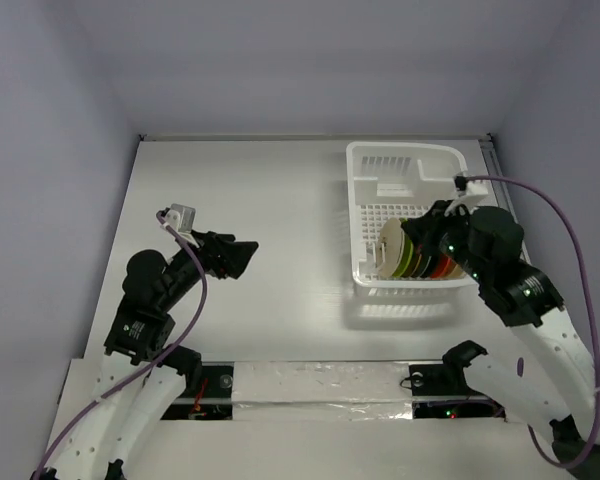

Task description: Unload the plates from the dish rack

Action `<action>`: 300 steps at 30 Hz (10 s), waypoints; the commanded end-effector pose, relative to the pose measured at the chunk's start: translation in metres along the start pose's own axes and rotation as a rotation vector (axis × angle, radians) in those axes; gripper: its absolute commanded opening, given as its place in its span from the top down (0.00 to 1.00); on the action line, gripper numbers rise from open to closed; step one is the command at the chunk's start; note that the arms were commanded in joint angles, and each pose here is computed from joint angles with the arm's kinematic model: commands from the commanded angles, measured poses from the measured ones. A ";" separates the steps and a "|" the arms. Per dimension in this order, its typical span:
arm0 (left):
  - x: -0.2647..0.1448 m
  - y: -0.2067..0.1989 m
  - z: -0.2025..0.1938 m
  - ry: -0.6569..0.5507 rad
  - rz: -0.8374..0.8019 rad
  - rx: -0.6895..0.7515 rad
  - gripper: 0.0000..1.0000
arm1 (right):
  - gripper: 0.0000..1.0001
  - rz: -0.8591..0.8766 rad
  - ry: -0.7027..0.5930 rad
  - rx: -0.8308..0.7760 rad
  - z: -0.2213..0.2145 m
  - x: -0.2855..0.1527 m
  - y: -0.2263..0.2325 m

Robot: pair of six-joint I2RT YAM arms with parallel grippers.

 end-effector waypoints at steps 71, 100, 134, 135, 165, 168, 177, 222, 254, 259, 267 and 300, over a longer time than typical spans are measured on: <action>-0.002 0.008 -0.006 -0.019 0.072 -0.009 0.59 | 1.00 -0.859 0.461 -0.452 -0.046 0.116 -0.017; -0.014 0.006 0.000 -0.102 0.101 -0.009 0.67 | 1.00 -0.423 0.019 -0.243 0.067 0.066 0.074; -0.019 0.011 0.004 -0.169 0.194 -0.042 0.49 | 0.71 -0.155 0.370 -0.215 -0.181 0.291 0.158; -0.019 0.011 0.004 -0.169 0.192 -0.041 0.48 | 0.69 -0.162 0.378 -0.225 -0.183 0.290 0.156; -0.020 0.008 0.004 -0.169 0.157 -0.032 0.67 | 0.68 -0.636 0.232 -0.126 -0.041 0.077 -0.022; -0.020 0.008 0.004 -0.168 0.157 -0.034 0.66 | 0.65 -0.628 0.293 -0.151 -0.050 0.082 -0.023; -0.020 0.008 0.003 -0.166 0.157 -0.034 0.65 | 0.66 -0.693 0.373 -0.162 -0.062 0.095 -0.036; -0.019 0.007 0.003 -0.160 0.139 -0.032 0.65 | 1.00 -0.504 0.083 -0.222 0.050 0.063 0.038; -0.016 0.012 0.003 -0.156 0.172 -0.035 0.65 | 0.86 0.169 0.440 0.086 -0.160 0.284 0.153; -0.016 0.012 0.004 -0.156 0.170 -0.035 0.65 | 0.69 0.122 0.443 0.055 -0.157 0.280 0.147; -0.016 0.011 0.004 -0.157 0.165 -0.034 0.65 | 0.39 0.061 0.328 0.002 -0.104 0.242 0.141; -0.020 0.008 0.004 -0.162 0.132 -0.026 0.71 | 0.70 -0.805 0.467 -0.223 -0.059 0.100 -0.057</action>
Point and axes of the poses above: each gripper's point midway between its finger pads, its own x axis out along the fingers, its own y axis along the line the jaws close on, z = x × y, the point moved 10 cm from there along -x, back along the fingers, and after that the axes turned 6 degrees about -x, right-handed, at the moved point
